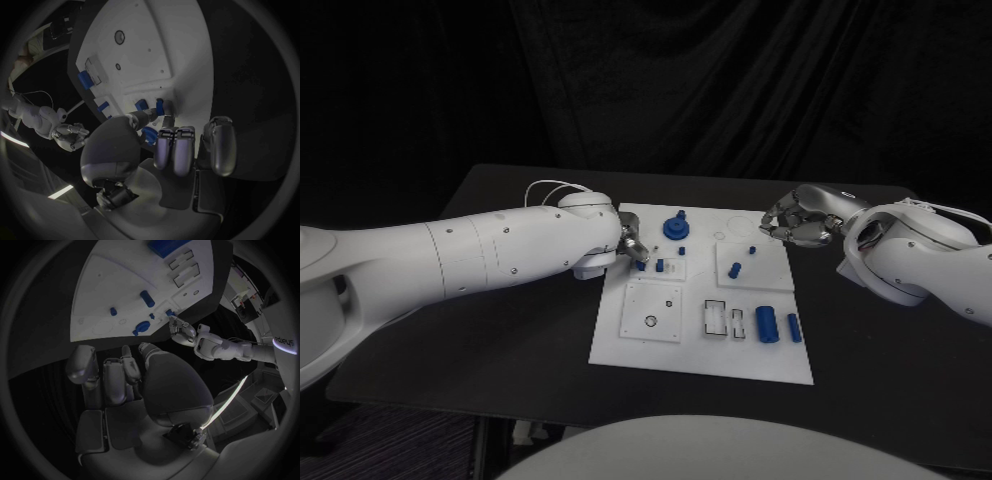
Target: Assemble the parts on the task board
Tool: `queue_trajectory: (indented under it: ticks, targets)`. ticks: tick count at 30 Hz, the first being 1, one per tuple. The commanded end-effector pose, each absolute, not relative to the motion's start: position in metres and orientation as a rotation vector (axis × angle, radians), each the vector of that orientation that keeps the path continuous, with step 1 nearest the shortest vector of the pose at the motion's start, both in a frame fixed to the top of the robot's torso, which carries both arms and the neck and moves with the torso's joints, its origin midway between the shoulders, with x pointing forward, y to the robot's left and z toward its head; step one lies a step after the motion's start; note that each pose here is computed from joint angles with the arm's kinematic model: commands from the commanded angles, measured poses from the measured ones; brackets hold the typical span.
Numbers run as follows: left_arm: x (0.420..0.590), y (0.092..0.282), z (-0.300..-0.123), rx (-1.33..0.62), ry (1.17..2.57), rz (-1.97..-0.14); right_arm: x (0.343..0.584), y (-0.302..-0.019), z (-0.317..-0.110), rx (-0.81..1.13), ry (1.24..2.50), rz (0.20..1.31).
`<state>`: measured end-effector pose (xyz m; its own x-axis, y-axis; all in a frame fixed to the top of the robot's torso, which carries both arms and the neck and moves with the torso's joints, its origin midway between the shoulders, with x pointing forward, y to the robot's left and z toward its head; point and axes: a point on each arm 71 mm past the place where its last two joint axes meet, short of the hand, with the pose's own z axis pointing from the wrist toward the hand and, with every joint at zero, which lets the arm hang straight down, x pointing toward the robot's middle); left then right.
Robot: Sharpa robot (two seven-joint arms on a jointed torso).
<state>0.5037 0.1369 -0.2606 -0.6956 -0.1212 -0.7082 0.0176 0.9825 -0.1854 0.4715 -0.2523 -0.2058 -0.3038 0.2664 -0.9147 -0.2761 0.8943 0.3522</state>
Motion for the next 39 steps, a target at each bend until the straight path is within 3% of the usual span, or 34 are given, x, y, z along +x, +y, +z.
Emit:
queue_trajectory:
  ticks: [1, 30, 39]
  targets:
    - [0.498, 0.133, -0.268, -0.066, 2.349, -0.252, 0.471, -0.254, -0.206, -0.003, 1.790, 0.527]
    - [0.502, 0.152, -0.271, -0.041, 2.299, -0.184, 0.471, -0.255, -0.206, -0.003, 1.798, 0.524]
    - [0.504, 0.151, -0.258, -0.077, 2.109, -0.391, 0.470, -0.256, -0.206, -0.002, 1.793, 0.526]
